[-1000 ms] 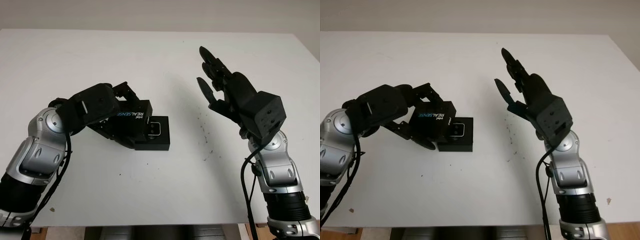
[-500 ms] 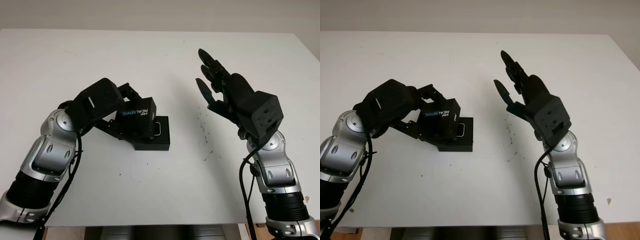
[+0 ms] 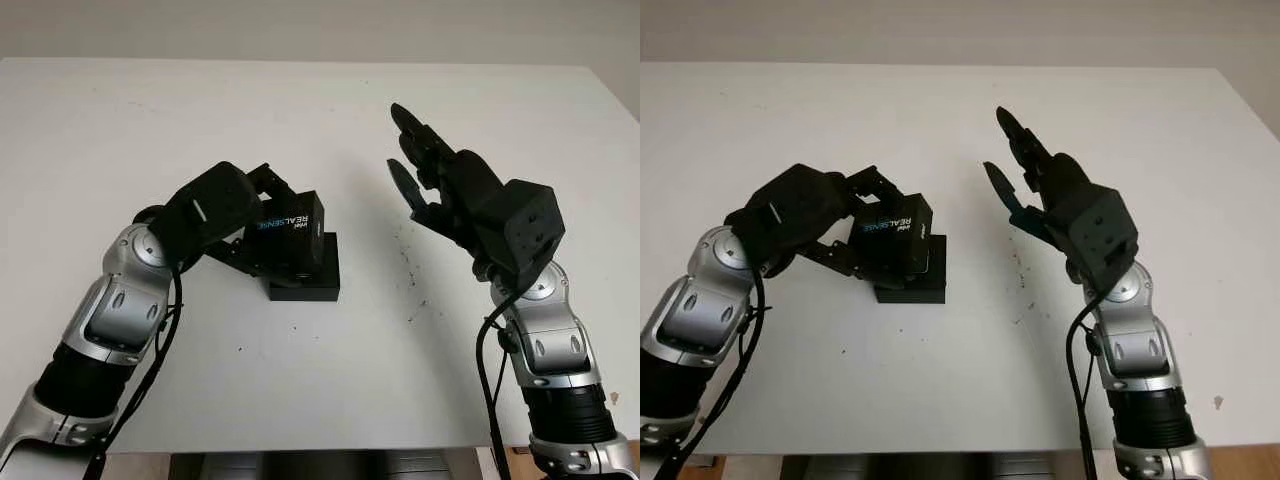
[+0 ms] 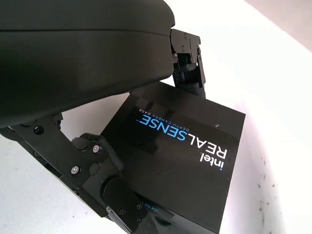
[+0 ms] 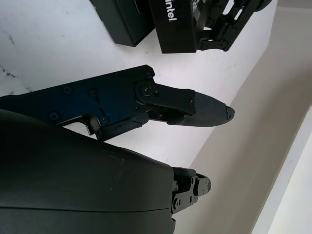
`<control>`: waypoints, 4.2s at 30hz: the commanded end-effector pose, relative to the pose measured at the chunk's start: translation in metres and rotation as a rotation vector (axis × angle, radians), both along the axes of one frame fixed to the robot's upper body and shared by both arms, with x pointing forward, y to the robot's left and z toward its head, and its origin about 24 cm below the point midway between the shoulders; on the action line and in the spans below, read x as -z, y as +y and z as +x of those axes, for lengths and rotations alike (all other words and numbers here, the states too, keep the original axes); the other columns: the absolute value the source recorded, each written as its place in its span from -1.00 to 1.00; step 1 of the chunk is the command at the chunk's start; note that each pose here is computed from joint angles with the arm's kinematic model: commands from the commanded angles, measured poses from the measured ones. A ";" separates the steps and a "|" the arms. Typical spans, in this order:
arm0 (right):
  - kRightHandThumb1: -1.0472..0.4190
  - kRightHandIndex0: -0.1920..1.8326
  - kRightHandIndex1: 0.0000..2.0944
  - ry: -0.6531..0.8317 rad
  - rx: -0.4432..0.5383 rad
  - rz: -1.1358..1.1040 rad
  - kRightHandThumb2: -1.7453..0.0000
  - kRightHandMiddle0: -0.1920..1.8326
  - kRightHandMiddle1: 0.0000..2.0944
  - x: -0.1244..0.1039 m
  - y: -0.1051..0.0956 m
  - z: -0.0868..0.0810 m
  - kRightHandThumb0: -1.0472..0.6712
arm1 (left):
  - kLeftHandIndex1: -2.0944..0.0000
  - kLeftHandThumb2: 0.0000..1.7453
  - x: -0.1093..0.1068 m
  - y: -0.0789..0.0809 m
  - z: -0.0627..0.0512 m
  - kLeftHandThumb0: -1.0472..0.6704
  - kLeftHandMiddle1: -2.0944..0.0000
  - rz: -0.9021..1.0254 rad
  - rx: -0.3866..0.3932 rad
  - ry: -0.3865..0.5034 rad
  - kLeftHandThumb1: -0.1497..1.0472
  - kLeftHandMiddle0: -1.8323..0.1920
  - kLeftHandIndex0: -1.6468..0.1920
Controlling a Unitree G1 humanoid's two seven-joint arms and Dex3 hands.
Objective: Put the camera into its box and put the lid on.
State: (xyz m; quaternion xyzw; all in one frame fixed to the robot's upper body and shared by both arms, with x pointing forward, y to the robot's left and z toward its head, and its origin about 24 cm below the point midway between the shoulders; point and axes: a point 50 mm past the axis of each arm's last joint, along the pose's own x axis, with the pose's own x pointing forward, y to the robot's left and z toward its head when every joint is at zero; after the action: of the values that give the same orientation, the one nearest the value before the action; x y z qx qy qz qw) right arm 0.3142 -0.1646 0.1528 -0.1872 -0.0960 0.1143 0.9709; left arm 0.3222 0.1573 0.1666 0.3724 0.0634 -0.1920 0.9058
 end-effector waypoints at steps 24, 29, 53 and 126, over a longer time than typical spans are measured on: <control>-1.00 -0.79 -0.96 -0.043 -0.001 0.063 0.36 -0.79 -0.95 0.003 0.007 -0.002 -0.53 | -0.63 -0.89 -0.006 0.000 -0.004 -0.05 -0.90 -0.109 -0.018 0.238 1.00 0.39 0.65; -1.00 -0.79 -0.95 -0.044 -0.002 0.072 0.36 -0.79 -0.95 0.004 0.008 -0.002 -0.52 | -0.37 -0.83 -0.010 -0.006 -0.007 -0.14 -0.60 -0.119 -0.037 0.270 1.00 0.70 0.85; -1.00 -0.79 -0.95 -0.038 0.015 0.062 0.36 -0.78 -0.95 0.007 0.008 -0.003 -0.53 | 0.83 -0.73 -0.015 -0.019 -0.023 -0.22 0.93 0.007 0.126 0.282 1.00 0.90 1.00; -1.00 -0.78 -0.95 -0.004 0.019 0.065 0.38 -0.77 -0.95 0.011 0.000 -0.005 -0.53 | 1.00 -0.88 0.017 -0.020 -0.105 -0.92 1.00 0.127 0.277 -0.410 1.00 1.00 1.00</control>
State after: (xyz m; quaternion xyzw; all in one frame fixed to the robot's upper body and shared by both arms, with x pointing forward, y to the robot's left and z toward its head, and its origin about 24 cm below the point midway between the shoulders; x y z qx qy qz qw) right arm 0.3112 -0.1632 0.1373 -0.1556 -0.0907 0.1035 0.9782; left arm 0.2236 0.1352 0.1452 0.4683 -0.1553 -0.2273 0.8396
